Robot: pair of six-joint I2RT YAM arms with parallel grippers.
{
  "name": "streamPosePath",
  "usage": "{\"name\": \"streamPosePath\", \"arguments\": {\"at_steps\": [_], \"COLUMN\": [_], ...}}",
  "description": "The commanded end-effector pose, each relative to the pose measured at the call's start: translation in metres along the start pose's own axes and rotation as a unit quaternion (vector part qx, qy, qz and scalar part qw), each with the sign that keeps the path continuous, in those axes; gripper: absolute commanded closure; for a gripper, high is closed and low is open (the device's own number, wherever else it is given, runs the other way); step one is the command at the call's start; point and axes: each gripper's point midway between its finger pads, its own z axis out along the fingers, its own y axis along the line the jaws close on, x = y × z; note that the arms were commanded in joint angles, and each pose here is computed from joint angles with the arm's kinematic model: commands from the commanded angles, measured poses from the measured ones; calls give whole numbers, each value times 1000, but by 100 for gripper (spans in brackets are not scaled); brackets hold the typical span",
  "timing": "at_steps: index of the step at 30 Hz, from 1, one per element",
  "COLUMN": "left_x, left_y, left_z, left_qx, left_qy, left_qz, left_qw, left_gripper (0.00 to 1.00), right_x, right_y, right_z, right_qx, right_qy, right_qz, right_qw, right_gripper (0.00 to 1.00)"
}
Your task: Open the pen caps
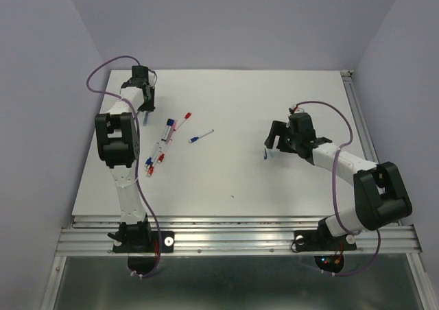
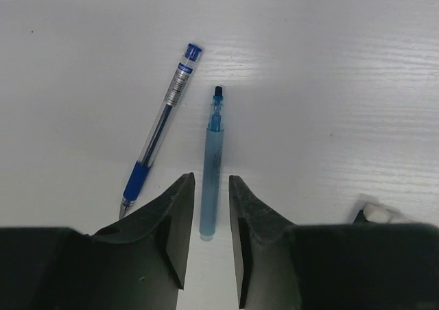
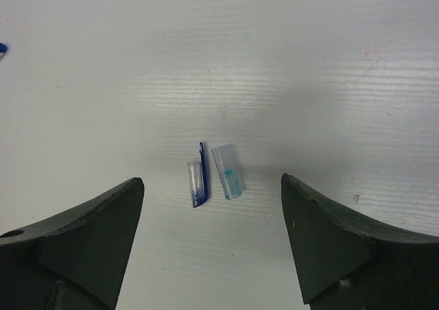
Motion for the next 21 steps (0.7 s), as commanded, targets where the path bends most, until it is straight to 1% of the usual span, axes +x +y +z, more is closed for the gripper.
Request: {"name": "streamPosePath", "arguments": {"at_steps": [1, 4, 7, 8, 10, 11, 13, 15, 16, 17, 18, 21], "left_x": [0, 5, -1, -11, -23, -35, -51, -67, -70, -69, -73, -66], "left_y": [4, 3, -2, -7, -9, -13, -20, -34, -41, -45, -68, -97], "left_z": [-1, 4, -3, -13, -27, -45, -67, -99, -109, -125, -136, -156], "left_qx": [-2, -2, 12, 28, 42, 57, 83, 124, 136, 147, 168, 184], "left_qy": [3, 10, 1, -14, -33, -56, -87, -130, -142, -153, -170, -188], "left_qz": [12, 5, -3, -9, -16, -21, -35, -40, -40, -39, -26, -10], "left_qw": [1000, 1000, 1000, 999, 998, 997, 992, 983, 980, 976, 971, 965], "left_gripper": [59, 59, 58, 54, 49, 42, 33, 17, 13, 1, 1, 1], "right_x": [-20, -20, -20, -22, -24, -24, -28, -29, -32, -33, -34, -31], "right_y": [12, 12, 13, 14, 15, 15, 18, 19, 20, 21, 22, 24], "right_z": [-4, -5, -8, -10, -13, -14, -17, -19, -22, -24, -27, -32], "right_qx": [-14, -13, -16, -19, -22, -21, -26, -29, -32, -34, -36, -47], "right_qy": [-26, -23, -26, -30, -35, -36, -42, -46, -52, -54, -60, -60], "right_qz": [-10, -10, -10, -9, -9, -8, -6, -1, 3, 5, 7, 9], "right_qw": [1000, 1000, 999, 999, 999, 999, 999, 999, 998, 998, 998, 997], "right_gripper": [14, 14, 14, 14, 13, 13, 13, 11, 9, 5, 0, 0]}}
